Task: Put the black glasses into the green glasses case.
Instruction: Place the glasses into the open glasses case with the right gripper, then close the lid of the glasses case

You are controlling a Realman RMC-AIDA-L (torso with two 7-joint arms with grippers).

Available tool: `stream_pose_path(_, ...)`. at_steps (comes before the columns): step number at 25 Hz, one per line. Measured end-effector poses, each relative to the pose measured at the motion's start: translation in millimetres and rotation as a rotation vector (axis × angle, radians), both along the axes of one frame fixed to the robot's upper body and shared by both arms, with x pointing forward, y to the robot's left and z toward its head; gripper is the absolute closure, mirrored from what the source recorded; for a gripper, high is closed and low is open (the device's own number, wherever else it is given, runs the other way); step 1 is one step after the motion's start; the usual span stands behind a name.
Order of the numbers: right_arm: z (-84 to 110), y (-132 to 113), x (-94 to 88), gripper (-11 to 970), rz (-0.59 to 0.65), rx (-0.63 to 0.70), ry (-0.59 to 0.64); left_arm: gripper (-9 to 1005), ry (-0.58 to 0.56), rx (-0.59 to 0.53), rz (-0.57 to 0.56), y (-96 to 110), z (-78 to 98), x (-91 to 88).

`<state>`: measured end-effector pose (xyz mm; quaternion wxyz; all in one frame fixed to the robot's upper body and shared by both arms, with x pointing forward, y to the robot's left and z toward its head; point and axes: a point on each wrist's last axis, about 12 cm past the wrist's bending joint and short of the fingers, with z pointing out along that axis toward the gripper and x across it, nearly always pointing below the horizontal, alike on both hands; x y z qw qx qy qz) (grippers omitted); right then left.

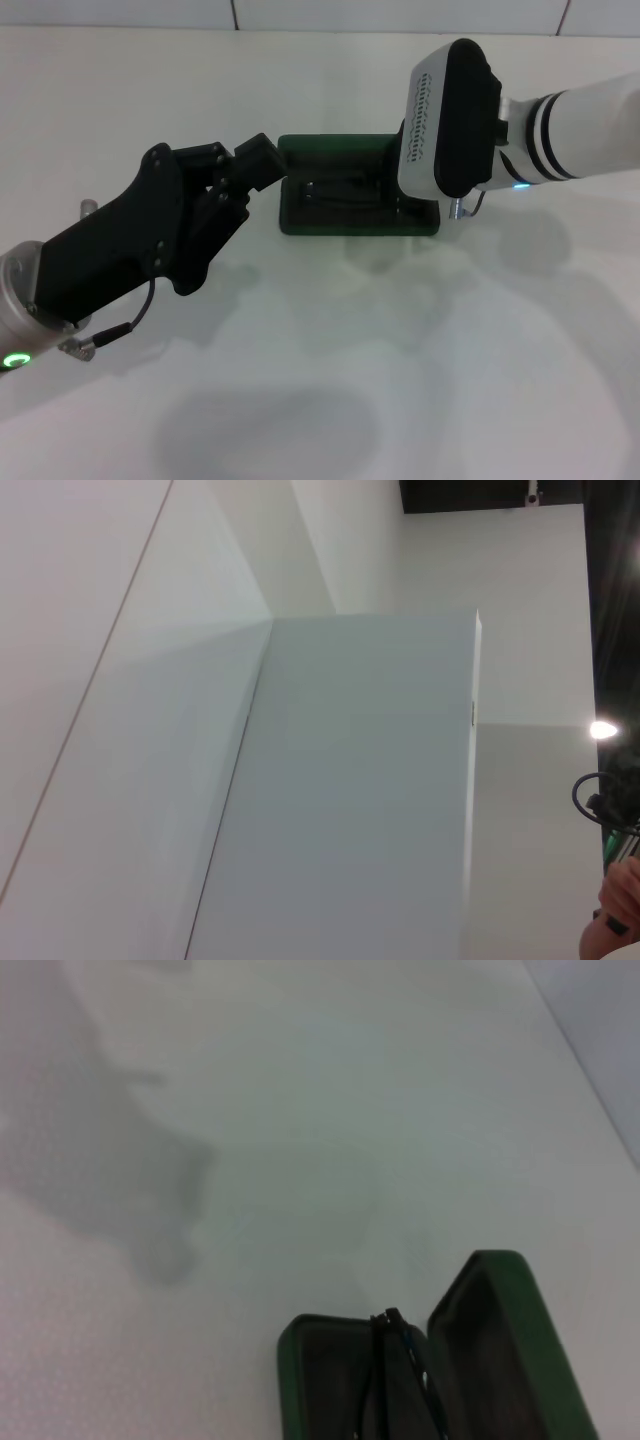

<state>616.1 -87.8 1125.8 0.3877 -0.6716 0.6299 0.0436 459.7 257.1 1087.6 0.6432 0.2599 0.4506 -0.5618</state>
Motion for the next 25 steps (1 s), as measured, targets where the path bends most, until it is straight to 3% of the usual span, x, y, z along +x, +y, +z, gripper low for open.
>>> stream_pose_path(19, 2.4, 4, -2.3, 845, -0.002, 0.014, 0.006, 962, 0.001, 0.0, 0.001, 0, -0.3, 0.1)
stream_pose_path(25, 5.4, 3, -11.8, 820, 0.01, 0.044, 0.005, 963, 0.002, 0.002, 0.005, 1, -0.3, -0.2)
